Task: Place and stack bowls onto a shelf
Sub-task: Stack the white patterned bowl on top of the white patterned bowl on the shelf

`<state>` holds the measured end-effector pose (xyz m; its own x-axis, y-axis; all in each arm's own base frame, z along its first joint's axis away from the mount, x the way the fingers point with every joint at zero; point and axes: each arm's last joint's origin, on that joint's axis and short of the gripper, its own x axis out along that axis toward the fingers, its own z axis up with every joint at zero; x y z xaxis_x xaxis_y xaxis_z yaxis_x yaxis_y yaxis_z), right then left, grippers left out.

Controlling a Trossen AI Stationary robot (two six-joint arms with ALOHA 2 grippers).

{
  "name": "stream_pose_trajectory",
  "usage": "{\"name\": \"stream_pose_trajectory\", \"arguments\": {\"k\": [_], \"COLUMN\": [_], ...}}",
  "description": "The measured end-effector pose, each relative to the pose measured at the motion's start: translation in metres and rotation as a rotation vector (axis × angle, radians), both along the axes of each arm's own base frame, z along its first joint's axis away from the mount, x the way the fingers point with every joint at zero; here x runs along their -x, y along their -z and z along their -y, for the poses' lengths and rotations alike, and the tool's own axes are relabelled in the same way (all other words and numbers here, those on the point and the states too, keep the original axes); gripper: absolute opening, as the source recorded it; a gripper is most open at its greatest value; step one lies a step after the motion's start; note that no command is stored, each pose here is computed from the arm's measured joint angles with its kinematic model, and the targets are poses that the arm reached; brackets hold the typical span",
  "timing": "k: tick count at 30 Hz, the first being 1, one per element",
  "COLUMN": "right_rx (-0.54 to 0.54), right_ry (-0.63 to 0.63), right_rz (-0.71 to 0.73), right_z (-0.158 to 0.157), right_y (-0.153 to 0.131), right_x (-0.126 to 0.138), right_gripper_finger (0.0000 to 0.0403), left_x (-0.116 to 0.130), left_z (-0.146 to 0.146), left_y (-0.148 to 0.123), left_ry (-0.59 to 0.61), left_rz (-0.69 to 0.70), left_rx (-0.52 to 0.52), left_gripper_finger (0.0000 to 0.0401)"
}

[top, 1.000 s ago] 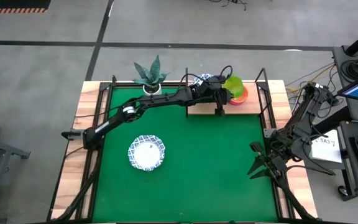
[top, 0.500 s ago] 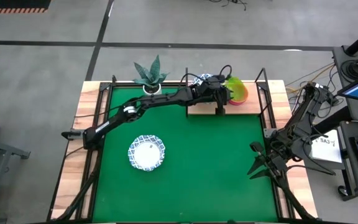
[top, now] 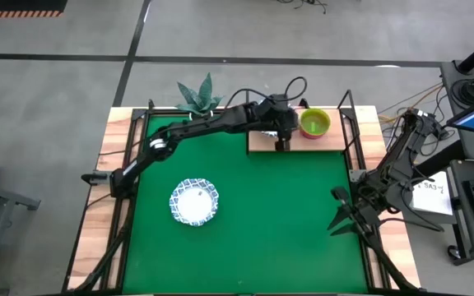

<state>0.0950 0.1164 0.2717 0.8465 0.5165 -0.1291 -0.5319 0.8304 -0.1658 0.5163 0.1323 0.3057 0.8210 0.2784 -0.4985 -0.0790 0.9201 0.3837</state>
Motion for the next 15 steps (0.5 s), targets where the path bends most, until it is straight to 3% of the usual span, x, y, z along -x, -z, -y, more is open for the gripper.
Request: {"name": "stream_pose_trajectory", "arguments": {"k": [7, 15], "right_rx": [-0.062, -0.116], "right_ry": [0.226, 0.297], "right_rz": [-0.016, -0.011], "right_z": [0.006, 0.005], "right_y": [0.000, -0.002], "right_x": [-0.003, -0.005], "right_gripper_finger": [0.0066, 0.0066], "left_x": [0.049, 0.111], "left_z": [0.038, 0.082], "left_y": [-0.045, -0.094], "left_ry": [-0.058, -0.033], "left_rz": [-0.183, -0.303], "left_rx": [0.160, 0.206], "left_gripper_finger": [0.0114, 0.0114]}}
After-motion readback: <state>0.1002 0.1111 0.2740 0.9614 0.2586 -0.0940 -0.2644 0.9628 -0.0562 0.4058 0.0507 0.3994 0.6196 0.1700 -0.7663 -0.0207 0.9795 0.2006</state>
